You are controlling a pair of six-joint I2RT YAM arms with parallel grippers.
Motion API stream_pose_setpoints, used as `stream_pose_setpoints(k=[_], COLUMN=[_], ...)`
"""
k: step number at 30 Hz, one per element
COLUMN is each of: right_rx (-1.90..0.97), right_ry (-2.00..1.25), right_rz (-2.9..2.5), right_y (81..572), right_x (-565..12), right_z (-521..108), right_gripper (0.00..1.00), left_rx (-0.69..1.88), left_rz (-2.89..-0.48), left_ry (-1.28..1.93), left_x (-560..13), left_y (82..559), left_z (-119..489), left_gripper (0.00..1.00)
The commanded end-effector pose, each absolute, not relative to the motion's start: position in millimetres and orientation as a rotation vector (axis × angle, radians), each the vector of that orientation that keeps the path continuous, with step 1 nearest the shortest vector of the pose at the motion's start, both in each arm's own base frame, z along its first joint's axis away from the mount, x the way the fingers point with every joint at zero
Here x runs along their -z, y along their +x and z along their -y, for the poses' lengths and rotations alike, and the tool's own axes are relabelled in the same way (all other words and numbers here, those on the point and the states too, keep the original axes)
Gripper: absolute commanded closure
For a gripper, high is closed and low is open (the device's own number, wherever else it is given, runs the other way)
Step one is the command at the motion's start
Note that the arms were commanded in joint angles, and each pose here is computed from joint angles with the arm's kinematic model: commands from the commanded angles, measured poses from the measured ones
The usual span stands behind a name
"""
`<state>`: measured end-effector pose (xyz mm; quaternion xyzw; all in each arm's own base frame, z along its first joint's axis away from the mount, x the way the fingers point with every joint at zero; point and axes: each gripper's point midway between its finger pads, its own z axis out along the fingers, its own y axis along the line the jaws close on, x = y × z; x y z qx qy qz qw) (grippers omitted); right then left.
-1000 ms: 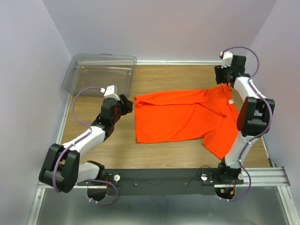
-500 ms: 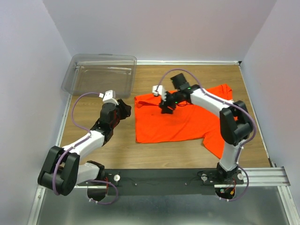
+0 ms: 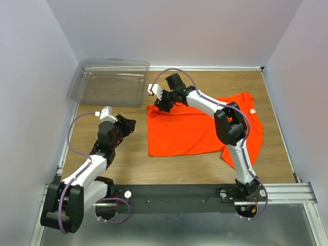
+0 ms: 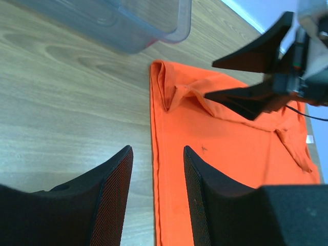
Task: Fold and stack the t-shirts
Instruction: Fold the tshirt
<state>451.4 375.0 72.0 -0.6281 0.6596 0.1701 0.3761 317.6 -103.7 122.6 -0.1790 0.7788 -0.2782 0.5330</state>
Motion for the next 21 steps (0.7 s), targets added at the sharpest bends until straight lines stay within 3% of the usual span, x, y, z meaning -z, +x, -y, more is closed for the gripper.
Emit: stream_pose_setpoints(k=[1,21], right_rx=[-0.461,-0.645], right_ry=[-1.590,-1.606], right_rz=[-1.677,-1.638], right_y=[454,413], right_x=[-74,-90], right_z=[-393,-419], right_gripper=[0.39,0.46], left_rx=[0.746,0.792], left_rz=[-1.830,-1.840], left_ry=[-0.404,-0.372], left_x=[-131,-123], left_y=[312,305], left_z=[110,116], left_gripper=[0.48,0.48])
